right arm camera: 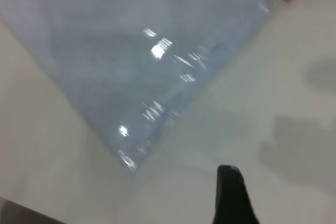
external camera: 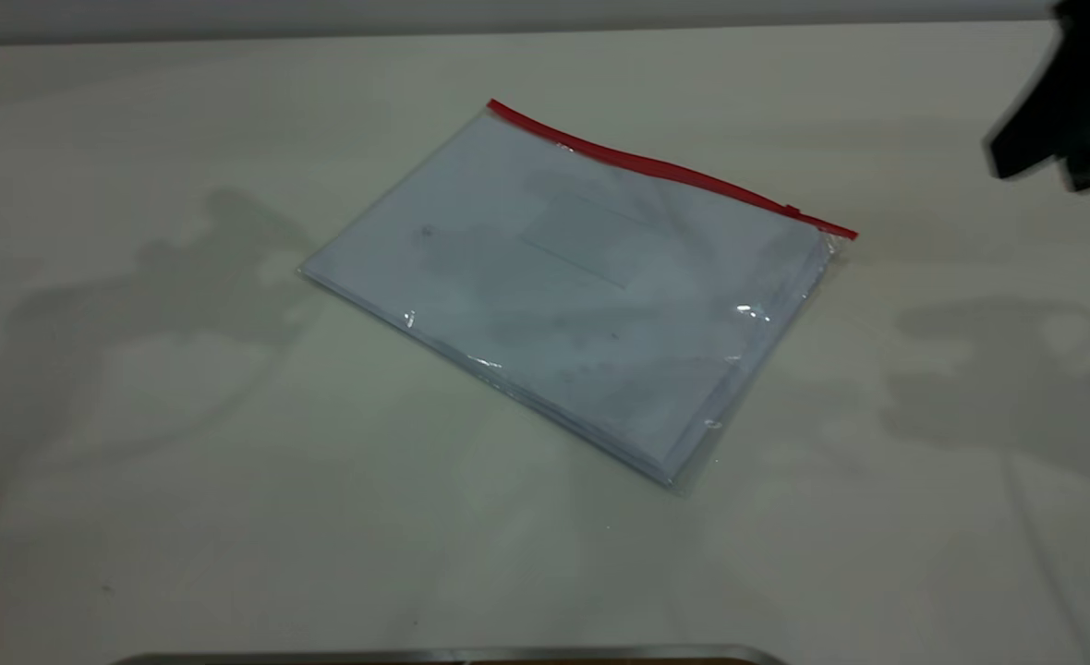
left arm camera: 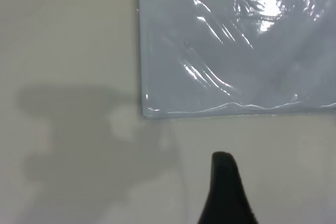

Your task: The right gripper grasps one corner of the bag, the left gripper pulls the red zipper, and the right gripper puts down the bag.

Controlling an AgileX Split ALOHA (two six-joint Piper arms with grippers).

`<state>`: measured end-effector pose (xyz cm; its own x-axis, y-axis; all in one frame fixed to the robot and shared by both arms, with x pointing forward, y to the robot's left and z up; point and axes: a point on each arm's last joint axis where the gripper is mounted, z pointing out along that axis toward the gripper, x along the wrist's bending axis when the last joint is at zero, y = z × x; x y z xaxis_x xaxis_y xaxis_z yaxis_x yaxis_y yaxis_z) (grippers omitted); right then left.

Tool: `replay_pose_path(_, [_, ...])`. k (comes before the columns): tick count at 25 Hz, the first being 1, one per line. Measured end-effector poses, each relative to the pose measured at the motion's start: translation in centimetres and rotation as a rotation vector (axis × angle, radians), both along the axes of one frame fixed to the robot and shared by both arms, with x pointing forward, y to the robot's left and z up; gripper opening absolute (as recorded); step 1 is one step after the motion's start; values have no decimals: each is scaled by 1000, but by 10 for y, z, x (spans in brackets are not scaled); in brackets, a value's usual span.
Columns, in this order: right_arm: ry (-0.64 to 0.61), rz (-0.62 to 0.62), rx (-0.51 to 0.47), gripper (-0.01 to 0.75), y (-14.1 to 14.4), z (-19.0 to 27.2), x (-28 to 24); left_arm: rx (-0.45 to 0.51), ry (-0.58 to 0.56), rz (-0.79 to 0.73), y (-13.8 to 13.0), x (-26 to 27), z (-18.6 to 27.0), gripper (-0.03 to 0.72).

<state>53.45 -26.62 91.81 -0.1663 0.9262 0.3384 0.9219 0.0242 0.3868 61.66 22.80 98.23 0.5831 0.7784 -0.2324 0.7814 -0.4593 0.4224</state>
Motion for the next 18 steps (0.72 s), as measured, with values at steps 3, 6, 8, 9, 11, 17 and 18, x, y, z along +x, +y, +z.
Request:
replay_pose_path(3, [-11,60,81,516,8,-15,20,3,22,-5,-3,2,-11,580])
replay_pose_path(6, [-17,79,150,516,13,-35,37,4,31,-5,-3,3,-15,580])
replay_pose_path(8, [-11,76,166,518,14,-52,46,4,32,-5,-3,3,-15,580])
replay_pose_path(9, [-4,75,168,520,14,-62,50,4,32,-5,-3,3,-15,580])
replay_pose_path(11, [15,65,158,527,13,-80,56,4,33,-4,-3,3,-15,580])
replay_pose_path(17, [37,59,140,544,11,-113,78,0,35,3,-3,3,-15,580])
replay_pose_path(18, [36,65,145,545,12,-117,81,0,35,4,-3,3,-15,580])
